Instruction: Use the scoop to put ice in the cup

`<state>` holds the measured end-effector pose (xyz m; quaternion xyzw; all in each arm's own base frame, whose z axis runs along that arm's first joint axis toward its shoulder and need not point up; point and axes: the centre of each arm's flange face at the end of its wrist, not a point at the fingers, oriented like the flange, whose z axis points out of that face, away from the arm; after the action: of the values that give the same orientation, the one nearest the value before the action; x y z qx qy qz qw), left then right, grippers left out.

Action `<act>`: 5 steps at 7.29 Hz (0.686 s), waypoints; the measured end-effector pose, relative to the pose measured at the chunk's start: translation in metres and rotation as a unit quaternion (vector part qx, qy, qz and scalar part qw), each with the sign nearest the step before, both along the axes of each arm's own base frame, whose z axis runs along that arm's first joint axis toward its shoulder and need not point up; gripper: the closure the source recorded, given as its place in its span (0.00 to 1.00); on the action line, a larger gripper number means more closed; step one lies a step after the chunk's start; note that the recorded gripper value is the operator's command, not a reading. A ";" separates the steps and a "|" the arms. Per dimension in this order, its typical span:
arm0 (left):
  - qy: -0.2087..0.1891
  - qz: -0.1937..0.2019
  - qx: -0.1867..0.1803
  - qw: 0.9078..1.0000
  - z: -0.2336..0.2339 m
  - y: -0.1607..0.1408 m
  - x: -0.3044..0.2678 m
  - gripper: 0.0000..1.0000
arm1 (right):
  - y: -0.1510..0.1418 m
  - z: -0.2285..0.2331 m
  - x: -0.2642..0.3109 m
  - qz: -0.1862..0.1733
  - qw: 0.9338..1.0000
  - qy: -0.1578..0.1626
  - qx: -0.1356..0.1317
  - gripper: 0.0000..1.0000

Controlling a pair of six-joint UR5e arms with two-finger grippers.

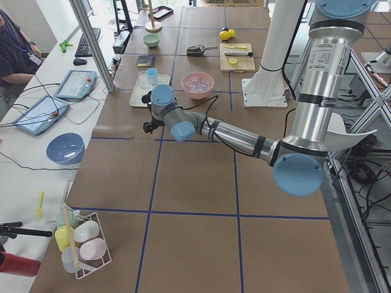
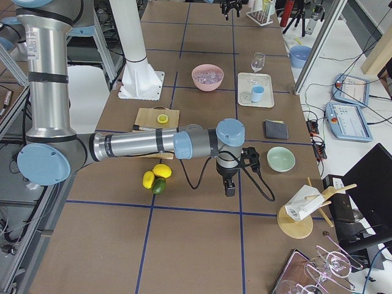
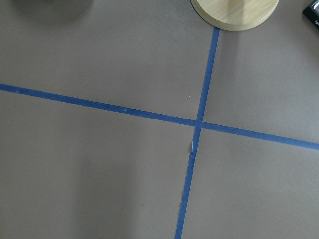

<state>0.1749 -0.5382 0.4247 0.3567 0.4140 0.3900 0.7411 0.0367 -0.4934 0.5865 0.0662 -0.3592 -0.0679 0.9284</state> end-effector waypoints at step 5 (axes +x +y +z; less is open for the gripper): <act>0.007 0.060 0.124 0.990 -0.095 0.050 0.213 0.00 | 0.000 -0.001 0.000 0.000 1.000 0.000 0.001 0.00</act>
<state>0.3877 -0.4885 0.3296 0.4232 0.3886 0.4796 0.6632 0.0369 -0.4933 0.5853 0.0675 -0.3592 -0.0682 0.9283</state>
